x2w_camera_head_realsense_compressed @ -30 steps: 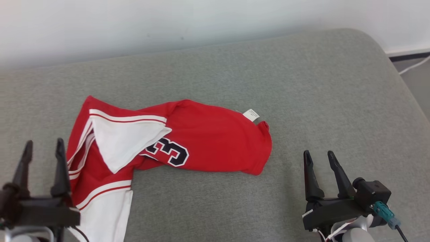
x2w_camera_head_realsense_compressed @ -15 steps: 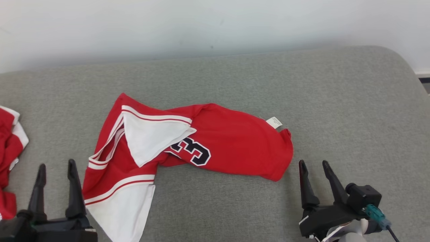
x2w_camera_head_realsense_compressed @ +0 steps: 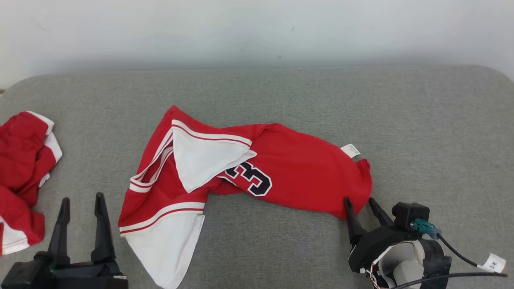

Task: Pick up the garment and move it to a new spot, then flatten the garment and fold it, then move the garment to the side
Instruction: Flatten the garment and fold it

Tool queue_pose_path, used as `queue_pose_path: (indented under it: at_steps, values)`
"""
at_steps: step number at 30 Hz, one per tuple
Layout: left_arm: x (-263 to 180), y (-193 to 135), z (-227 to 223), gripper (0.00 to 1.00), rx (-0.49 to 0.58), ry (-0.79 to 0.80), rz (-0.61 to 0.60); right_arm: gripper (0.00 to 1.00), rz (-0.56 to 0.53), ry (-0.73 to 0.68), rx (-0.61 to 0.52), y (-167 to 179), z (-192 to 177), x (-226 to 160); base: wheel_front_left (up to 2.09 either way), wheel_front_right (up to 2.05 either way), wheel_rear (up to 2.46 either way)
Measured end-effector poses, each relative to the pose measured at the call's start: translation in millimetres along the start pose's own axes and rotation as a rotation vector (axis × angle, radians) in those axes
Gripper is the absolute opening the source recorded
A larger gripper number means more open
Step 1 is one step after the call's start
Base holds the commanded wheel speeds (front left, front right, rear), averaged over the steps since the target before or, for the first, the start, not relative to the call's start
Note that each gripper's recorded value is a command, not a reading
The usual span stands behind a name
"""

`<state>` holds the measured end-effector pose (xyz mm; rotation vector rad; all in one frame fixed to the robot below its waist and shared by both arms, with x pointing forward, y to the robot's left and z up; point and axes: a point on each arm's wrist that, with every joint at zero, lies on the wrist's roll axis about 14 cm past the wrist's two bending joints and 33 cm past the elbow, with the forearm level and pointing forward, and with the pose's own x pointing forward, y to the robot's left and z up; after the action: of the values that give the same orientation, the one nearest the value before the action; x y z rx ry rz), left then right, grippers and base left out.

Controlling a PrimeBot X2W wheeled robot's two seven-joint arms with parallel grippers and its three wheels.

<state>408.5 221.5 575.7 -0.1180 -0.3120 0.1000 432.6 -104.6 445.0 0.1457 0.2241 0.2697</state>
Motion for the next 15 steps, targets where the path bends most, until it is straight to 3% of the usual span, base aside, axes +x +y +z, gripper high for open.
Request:
queue_pose_path:
  at_steps: [1, 2, 3, 15]
  values:
    - [-0.8, 1.3, 0.0, 1.00, -0.004, 0.001, 0.007, 0.90, 0.000, 0.015, 0.001, -0.1, -3.2, 1.7, 0.00, 0.00, 0.00]
    - [-1.6, 1.3, -0.3, 1.00, -0.008, 0.003, 0.008, 0.49, 0.002, 0.018, 0.000, 0.2, -3.8, 3.8, 0.00, 0.00, 0.00]
    - [-3.1, 2.9, -0.3, 1.00, -0.013, 0.004, 0.016, 0.00, 0.010, 0.016, -0.003, 2.5, -2.6, 8.5, 0.00, 0.00, 0.00]
    - [-2.3, -2.8, -8.2, 1.00, -0.031, 0.024, 0.016, 0.00, 0.048, -0.120, 0.048, 15.1, 29.2, 7.1, 0.00, 0.00, 0.00]
